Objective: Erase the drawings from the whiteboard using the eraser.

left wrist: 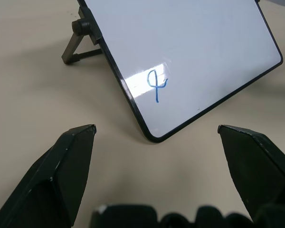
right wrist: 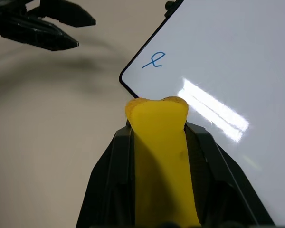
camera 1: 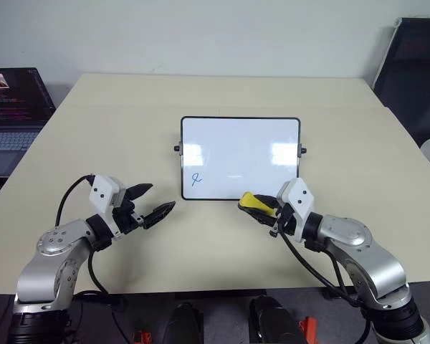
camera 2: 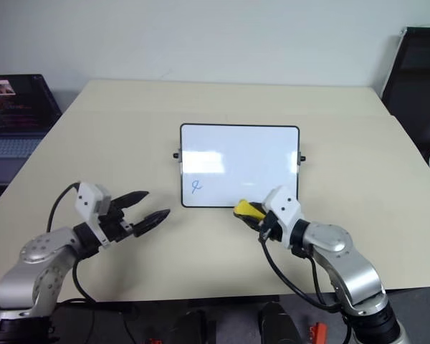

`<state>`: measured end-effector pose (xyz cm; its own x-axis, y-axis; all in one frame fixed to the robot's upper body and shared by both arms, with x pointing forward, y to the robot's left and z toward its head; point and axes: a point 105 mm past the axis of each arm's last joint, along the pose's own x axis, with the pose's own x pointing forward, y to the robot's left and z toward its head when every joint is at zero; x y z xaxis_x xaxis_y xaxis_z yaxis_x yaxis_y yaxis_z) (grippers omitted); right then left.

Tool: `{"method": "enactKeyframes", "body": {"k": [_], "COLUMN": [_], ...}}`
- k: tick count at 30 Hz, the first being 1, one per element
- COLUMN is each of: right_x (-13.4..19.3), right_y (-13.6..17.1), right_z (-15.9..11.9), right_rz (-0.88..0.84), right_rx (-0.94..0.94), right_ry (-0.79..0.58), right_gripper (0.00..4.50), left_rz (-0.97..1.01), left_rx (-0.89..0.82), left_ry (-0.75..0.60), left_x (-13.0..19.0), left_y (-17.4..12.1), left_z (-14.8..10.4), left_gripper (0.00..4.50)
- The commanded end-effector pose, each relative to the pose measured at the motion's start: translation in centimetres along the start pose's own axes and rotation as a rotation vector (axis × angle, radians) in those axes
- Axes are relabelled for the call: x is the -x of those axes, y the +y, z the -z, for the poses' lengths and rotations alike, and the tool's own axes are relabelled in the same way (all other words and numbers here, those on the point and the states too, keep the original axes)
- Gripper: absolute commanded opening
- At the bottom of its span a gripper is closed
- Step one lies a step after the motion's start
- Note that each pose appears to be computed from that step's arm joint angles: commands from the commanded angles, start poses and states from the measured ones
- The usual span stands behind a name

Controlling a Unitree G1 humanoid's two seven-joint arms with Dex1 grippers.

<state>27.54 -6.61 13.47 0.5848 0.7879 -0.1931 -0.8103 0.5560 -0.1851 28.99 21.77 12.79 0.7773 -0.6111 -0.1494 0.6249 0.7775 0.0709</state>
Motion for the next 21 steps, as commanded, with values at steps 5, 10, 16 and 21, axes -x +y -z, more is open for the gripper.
{"method": "enactKeyframes", "body": {"k": [5,10,16,21], "right_x": [-1.2,-2.7,-6.3,-10.1], "right_y": [0.1,-0.2,-0.6,-1.5], "right_z": [-1.6,-2.7,-4.0,-5.3], "right_rz": [-0.028,-0.037,-0.034,0.010], "right_rx": [0.089,0.160,0.299,0.406], "right_ry": [-0.047,-0.057,-0.029,-0.012], "right_gripper": [1.11,1.11,1.11,1.11], "left_rz": [-0.009,-0.019,0.005,0.033], "left_rx": [-0.039,-0.047,-0.051,-0.062], "left_ry": [-0.018,0.014,0.022,0.017], "left_x": [0.8,1.3,1.1,0.5], "left_y": [-0.3,0.1,0.0,-0.2], "left_z": [-0.5,0.6,1.0,0.7], "left_gripper": [4.50,4.50,4.50,4.50]}}
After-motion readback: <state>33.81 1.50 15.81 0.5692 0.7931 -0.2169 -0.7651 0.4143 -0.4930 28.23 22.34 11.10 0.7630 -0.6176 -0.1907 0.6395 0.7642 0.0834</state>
